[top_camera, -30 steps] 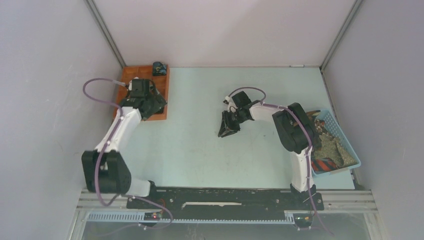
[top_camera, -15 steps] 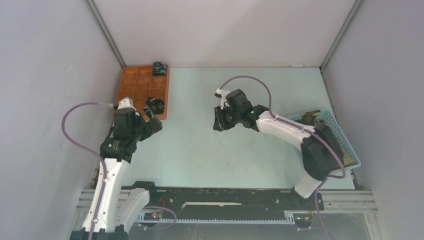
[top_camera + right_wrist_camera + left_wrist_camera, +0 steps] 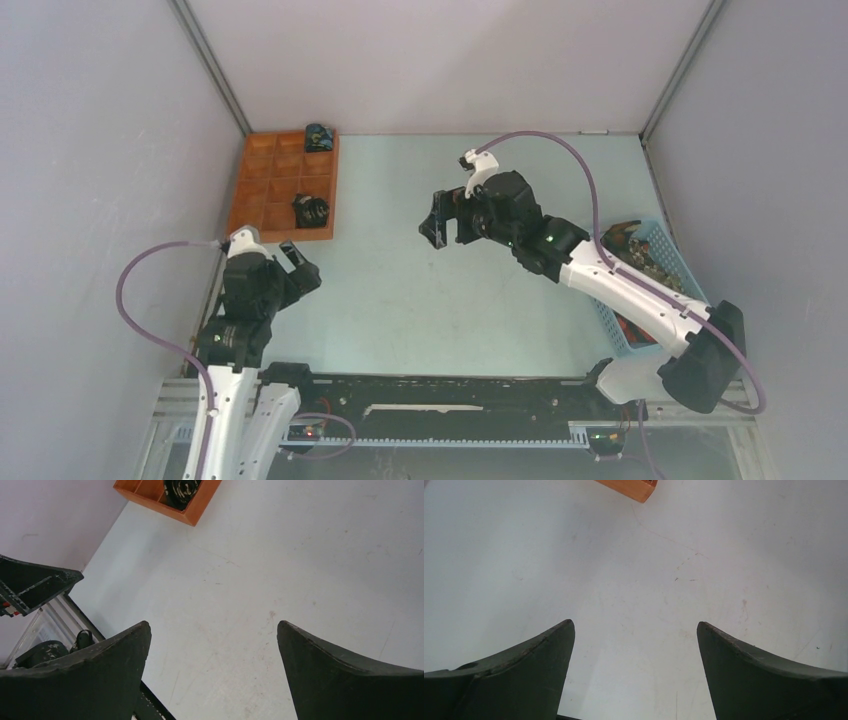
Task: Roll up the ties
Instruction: Reset both arms
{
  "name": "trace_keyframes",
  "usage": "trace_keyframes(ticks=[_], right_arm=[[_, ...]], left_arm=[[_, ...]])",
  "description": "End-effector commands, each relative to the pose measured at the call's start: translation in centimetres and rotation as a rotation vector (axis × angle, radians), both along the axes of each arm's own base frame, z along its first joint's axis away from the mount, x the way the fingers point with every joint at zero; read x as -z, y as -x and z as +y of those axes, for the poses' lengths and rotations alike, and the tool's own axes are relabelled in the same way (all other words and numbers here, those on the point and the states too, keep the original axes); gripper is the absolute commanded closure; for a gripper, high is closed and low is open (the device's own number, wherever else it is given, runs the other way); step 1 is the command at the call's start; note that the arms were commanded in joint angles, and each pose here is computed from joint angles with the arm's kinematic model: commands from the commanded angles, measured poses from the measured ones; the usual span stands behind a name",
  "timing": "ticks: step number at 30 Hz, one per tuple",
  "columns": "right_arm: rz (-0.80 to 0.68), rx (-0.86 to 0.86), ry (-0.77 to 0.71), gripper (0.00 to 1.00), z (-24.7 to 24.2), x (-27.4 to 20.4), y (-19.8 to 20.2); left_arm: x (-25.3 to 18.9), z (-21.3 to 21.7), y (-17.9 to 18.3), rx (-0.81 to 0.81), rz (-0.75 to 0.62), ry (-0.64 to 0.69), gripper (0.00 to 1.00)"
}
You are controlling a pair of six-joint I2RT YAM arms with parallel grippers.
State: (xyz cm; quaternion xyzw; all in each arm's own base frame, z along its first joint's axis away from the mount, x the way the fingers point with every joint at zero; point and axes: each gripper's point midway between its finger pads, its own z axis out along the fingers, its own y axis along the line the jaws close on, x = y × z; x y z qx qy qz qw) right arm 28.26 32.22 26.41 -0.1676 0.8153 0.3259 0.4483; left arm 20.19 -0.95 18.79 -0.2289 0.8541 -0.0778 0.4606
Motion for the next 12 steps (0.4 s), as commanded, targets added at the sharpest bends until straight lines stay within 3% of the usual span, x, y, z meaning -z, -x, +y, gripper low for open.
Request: trace_keyframes(ticks=[1, 12], right_arm=[[-0.012, 0.032, -0.064, 0.0, -0.3, -1.7, 0.4], [0.04, 0.14, -0.075, 0.0, -1.2, -1.1, 2.2]], left_arm=[[-0.1, 0.3, -0.2, -0.028, -0.024, 0.006, 0.02], [0.5, -0.5, -0.4, 0.014, 0.004, 0.02, 0.02]])
